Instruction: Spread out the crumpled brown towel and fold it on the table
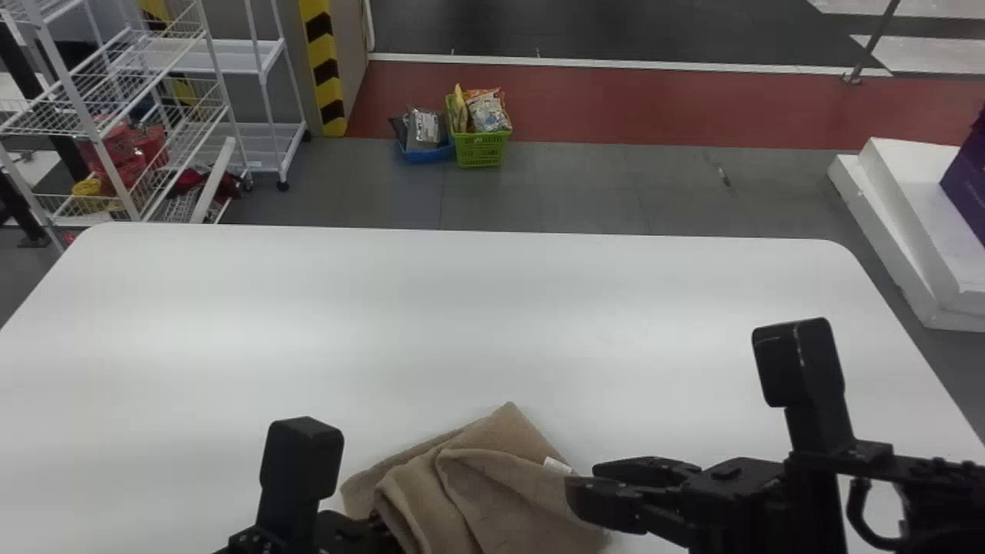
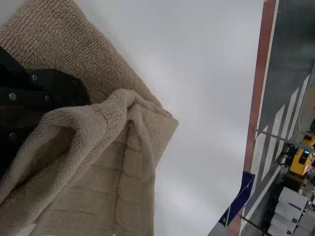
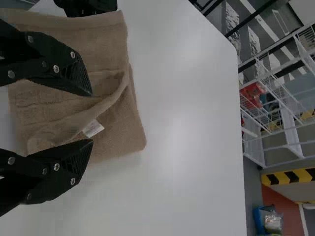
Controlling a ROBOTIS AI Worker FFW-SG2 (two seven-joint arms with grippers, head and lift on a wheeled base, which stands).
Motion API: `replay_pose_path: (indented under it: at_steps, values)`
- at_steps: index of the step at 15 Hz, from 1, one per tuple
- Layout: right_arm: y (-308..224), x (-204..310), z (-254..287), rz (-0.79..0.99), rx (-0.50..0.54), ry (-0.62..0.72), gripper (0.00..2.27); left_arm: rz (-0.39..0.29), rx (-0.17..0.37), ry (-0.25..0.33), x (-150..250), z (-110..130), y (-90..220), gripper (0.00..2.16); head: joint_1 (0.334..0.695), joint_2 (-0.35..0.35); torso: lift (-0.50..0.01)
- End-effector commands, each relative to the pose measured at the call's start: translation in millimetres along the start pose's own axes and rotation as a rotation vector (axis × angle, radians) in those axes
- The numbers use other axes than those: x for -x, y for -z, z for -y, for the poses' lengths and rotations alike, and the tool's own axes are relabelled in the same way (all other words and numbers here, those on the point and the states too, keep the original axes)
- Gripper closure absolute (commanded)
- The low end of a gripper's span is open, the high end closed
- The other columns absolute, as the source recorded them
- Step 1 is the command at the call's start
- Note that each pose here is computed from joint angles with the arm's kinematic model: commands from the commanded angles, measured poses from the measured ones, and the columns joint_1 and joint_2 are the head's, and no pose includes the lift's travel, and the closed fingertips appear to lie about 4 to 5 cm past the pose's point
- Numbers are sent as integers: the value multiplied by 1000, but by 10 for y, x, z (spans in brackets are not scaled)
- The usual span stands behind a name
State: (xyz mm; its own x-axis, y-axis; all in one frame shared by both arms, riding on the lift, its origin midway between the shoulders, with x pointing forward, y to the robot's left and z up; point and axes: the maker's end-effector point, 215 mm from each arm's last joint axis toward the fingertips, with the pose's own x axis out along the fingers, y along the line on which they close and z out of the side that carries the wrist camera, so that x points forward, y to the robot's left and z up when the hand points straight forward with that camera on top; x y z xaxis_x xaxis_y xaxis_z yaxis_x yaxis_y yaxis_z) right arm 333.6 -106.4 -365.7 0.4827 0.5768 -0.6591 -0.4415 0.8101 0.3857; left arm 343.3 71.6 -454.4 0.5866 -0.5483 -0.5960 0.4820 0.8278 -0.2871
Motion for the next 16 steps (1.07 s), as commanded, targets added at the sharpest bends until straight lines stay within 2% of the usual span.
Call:
replay_pose_path:
  at_steps: [1,2,3,7,8,12,14,16]
  values:
    - [185,-56,102,-38,-34,24,930,12,1,-18,30,-88,-78,883,695,-57,-127]
    - [257,-77,134,-52,-42,37,657,21,2,-34,52,-171,-116,539,695,-62,-127]
    - [319,-112,150,-69,-50,37,657,33,6,-46,86,-261,-167,437,695,-62,-127]
    - [380,-173,177,-82,-69,32,657,126,18,-115,303,-722,-535,434,695,-26,-127]
    - [372,-179,161,-81,-66,28,657,138,23,-126,341,-812,-597,434,695,6,-127]
    - [241,-209,93,-62,-47,9,660,145,34,-162,393,-1048,-623,434,695,71,-127]
    - [187,-243,60,-54,-44,-2,670,199,21,-190,508,-1204,-743,434,695,97,-127]
    - [221,-279,-118,-56,-48,-61,826,251,40,-219,710,-1438,-853,437,695,116,-127]
